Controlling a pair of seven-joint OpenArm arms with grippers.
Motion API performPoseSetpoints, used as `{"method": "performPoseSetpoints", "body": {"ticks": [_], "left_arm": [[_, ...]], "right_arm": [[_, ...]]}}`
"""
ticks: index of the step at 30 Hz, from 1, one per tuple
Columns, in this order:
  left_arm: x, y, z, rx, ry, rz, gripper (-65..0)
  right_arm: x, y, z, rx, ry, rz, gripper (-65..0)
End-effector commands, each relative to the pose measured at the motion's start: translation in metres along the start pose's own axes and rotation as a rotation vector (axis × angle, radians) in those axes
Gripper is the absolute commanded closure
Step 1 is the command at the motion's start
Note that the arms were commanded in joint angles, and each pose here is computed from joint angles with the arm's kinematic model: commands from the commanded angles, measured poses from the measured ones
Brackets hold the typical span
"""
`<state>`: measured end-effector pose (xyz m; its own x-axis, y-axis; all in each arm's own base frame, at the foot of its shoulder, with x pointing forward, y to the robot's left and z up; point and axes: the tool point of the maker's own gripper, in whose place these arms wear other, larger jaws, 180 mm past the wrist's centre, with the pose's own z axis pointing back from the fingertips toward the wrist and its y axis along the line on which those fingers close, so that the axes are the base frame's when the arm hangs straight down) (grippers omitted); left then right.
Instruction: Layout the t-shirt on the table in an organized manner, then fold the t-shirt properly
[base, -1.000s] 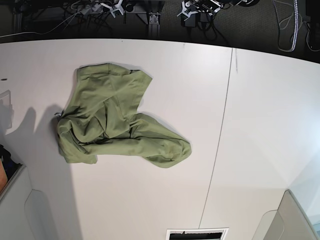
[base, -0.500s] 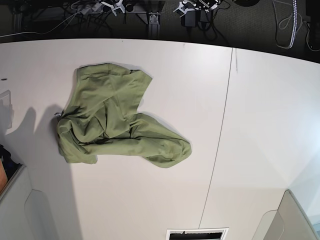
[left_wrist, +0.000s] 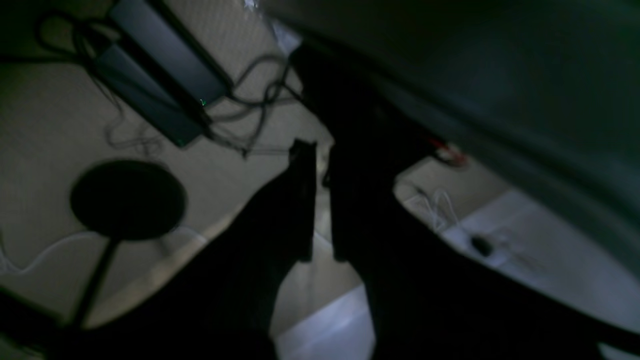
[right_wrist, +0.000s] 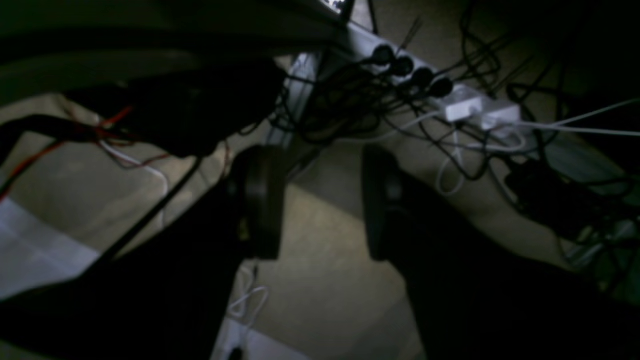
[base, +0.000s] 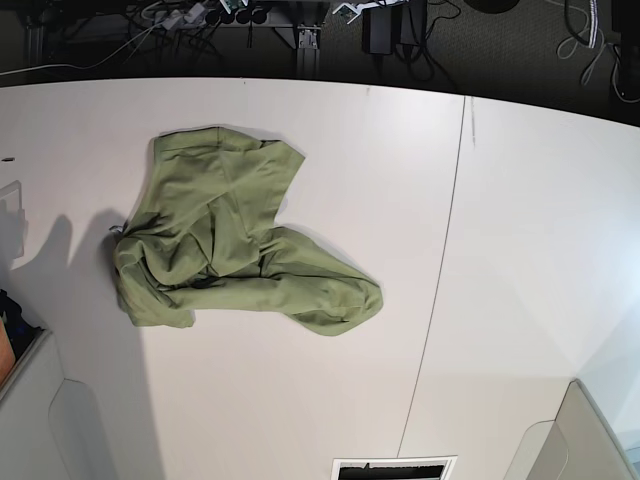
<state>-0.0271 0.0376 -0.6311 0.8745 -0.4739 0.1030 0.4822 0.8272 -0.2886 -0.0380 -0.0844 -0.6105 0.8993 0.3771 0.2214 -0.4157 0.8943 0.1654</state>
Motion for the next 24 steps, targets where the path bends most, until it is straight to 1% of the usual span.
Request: {"method": "performPoseSetpoints", "body": {"ticks": [1, 2, 4, 7, 9, 11, 14, 19, 21, 24], "left_arm": [[-0.001, -0.002, 0.003, -0.014, -0.014, 0.014, -5.7], [0.0, -0.004, 0.007, -0.028, -0.031, 0.025, -5.9], [0.001, -0.009, 0.013, -0.051, -0.059, 0.044, -8.8], [0.001, -0.01, 0.027, -0.067, -0.111, 0.074, -17.6], [0.001, -0.008, 0.039, -0.059, -0.151, 0.093, -23.7], [0.005, 0.0, 0.054, -0.038, -0.202, 0.118, -27.0], [0.013, 0.011, 0.081, 0.0, -0.28, 0.146, -27.3], [0.03, 0.023, 0.132, 0.031, -0.384, 0.107, -27.3], [0.04, 0.028, 0.153, 0.047, -0.423, 0.113, -27.3], [0.06, 0.037, 0.191, 0.068, -0.51, 0.129, -27.3]], "right_arm": [[-0.002, -0.001, 0.006, 0.0, -0.018, 0.001, -25.4], [-0.002, -0.001, 0.01, -0.001, -0.029, 0.002, -25.4], [-0.002, -0.002, 0.018, -0.003, -0.043, 0.003, -25.4], [-0.001, -0.005, 0.031, -0.009, -0.05, 0.025, -25.4], [-0.001, -0.005, 0.041, -0.011, -0.056, 0.04, -25.4], [0.003, -0.005, 0.053, -0.011, -0.082, 0.058, -25.4], [0.013, -0.002, 0.073, -0.008, -0.131, 0.087, -25.4], [0.037, 0.003, 0.105, -0.002, -0.209, 0.135, -25.4], [0.049, 0.003, 0.117, -0.006, -0.23, 0.154, -25.4], [0.071, 0.002, 0.13, -0.02, -0.253, 0.17, -25.4]]}}
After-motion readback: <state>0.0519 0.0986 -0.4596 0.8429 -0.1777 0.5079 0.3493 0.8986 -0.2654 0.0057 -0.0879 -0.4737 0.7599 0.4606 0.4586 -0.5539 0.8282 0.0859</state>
